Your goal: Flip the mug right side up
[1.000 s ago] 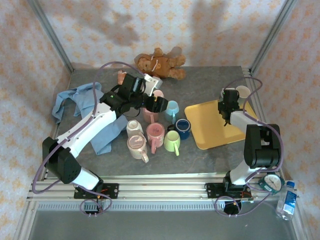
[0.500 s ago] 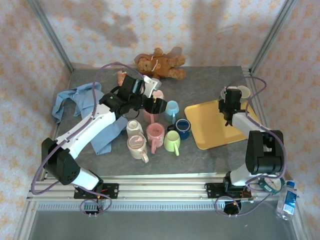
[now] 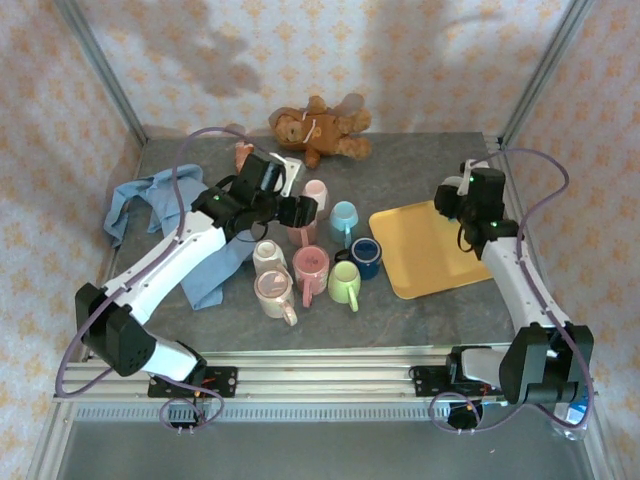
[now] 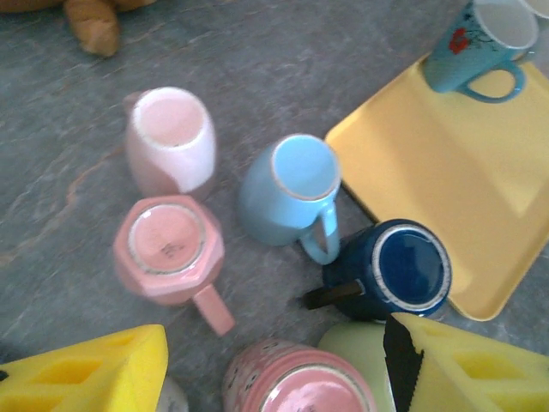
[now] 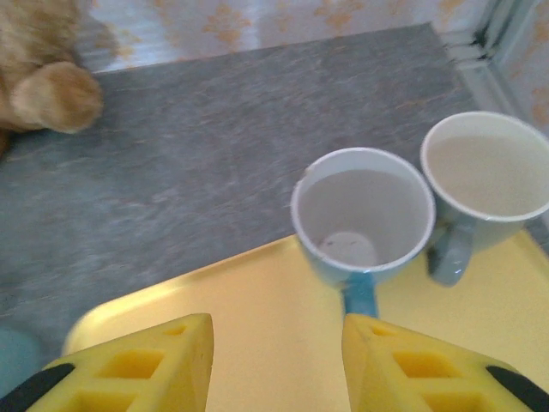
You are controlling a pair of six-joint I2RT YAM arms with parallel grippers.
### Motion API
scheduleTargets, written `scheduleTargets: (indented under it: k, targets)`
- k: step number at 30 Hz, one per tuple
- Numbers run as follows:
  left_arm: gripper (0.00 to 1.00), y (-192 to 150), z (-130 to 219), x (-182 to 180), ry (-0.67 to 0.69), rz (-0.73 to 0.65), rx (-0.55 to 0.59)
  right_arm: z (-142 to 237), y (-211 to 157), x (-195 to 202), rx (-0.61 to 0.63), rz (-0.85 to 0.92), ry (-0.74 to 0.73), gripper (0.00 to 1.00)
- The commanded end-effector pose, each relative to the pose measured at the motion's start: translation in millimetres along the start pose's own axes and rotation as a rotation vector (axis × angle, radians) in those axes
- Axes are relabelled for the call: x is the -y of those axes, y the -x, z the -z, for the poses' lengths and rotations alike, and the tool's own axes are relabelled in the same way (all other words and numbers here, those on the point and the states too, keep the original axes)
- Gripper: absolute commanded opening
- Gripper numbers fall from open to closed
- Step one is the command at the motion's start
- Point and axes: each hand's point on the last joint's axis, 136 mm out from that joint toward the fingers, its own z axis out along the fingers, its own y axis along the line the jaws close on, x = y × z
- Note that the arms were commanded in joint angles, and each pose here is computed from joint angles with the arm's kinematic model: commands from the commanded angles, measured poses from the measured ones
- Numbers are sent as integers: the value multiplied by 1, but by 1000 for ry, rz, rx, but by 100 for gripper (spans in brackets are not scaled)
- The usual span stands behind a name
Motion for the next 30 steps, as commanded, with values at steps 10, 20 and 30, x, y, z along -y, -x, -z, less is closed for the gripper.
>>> scheduleTargets:
  k: [10,20,30]
  targets:
    - [62,-44,3,-26,226,485,-54,37,-38,-58,-328,-244,145,41]
    - [56,-67,-32,-26,324,518,-124,57,-56,-118,-586,-378,469,41]
    - [50,-73,-65,-29,367,475,-185,52,-55,-119,-592,-385,472,41]
